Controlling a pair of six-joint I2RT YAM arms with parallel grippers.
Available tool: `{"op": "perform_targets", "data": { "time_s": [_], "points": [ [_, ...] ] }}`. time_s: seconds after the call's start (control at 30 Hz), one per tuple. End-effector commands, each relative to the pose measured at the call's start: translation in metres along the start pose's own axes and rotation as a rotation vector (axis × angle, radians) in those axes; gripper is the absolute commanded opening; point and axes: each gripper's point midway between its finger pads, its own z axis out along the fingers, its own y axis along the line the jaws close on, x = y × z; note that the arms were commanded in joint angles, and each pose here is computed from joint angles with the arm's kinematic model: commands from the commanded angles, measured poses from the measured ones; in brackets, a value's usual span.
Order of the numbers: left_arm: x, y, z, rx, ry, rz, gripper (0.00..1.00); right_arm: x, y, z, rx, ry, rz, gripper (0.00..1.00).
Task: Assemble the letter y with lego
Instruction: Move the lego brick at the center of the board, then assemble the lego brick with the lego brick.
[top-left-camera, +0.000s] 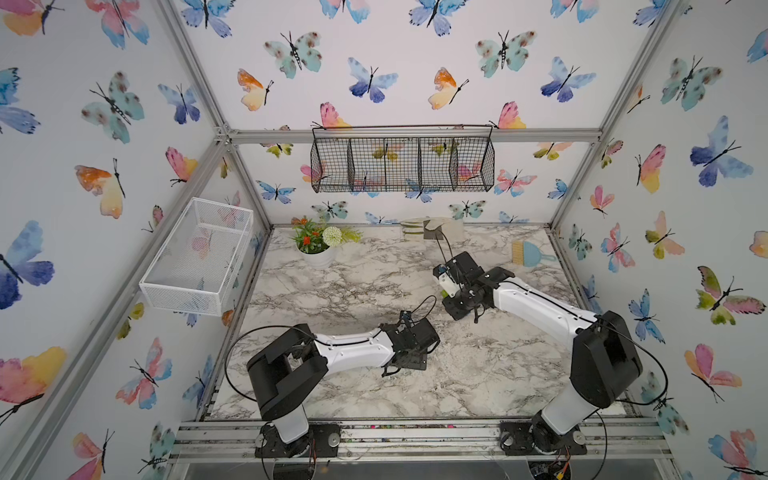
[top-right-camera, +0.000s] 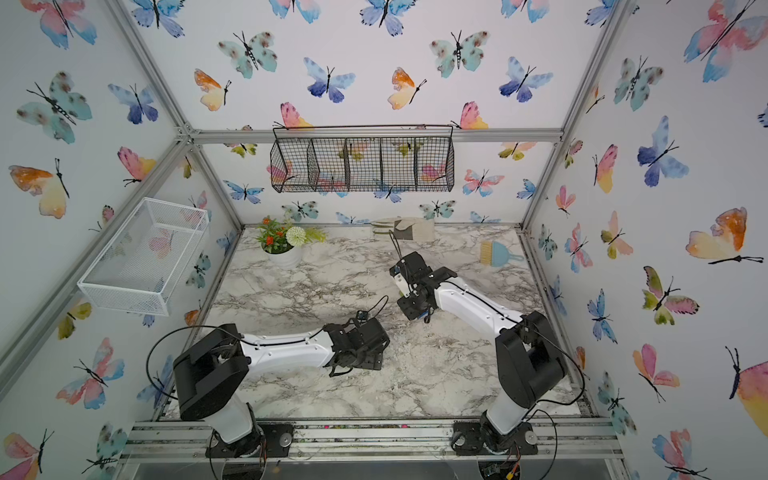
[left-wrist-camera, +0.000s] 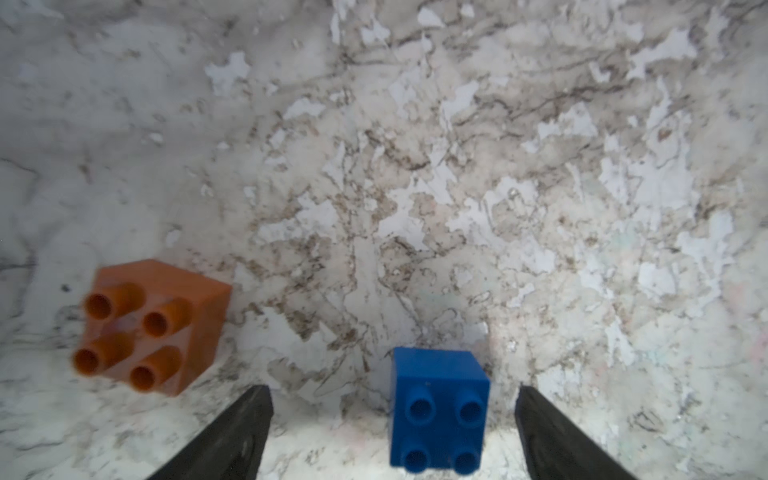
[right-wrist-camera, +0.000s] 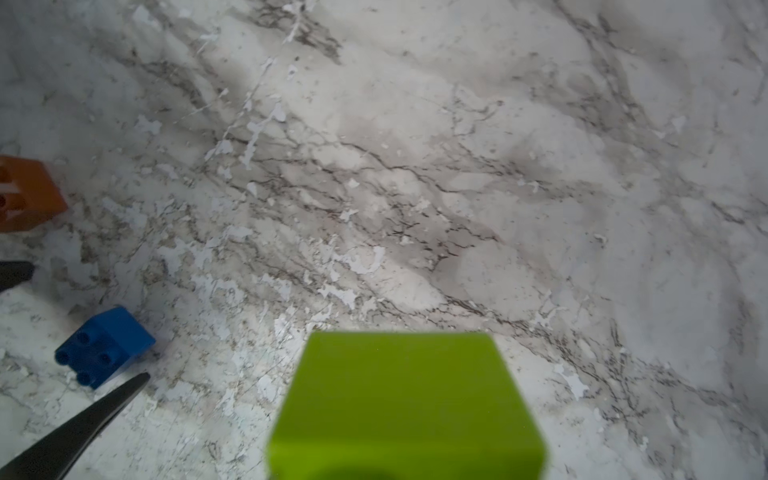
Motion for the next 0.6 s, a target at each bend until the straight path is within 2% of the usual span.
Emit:
{"op": "perform_targets", "data": {
  "time_s": [0.0, 0.17, 0.3, 0.43, 0.57],
  "points": [
    [-0.038, 0.035, -0.037, -0.024, -0.088, -0.118, 0.94, 0.008, 0.038, 0.008, -0.053, 0.046, -0.187, 0.16],
    [-0.073, 0.117, -0.071, -0.002, -0.168, -0.315, 0.94, 0.014, 0.076, 0.01, -0.13, 0.028, -0.331, 0.16],
    [-0.089, 0.181, -0.088, -0.059, -0.259, -0.413, 0.94, 0.018, 0.103, 0.01, -0.159, 0.022, -0.453, 0.16],
    [-0.092, 0.217, -0.086, -0.077, -0.244, -0.472, 0.94, 0.026, 0.116, 0.019, -0.143, 0.086, -0.539, 0.17],
    [-0.093, 0.232, -0.075, -0.064, -0.212, -0.494, 0.94, 0.029, 0.133, 0.026, -0.162, 0.113, -0.607, 0.17]
  ]
}}
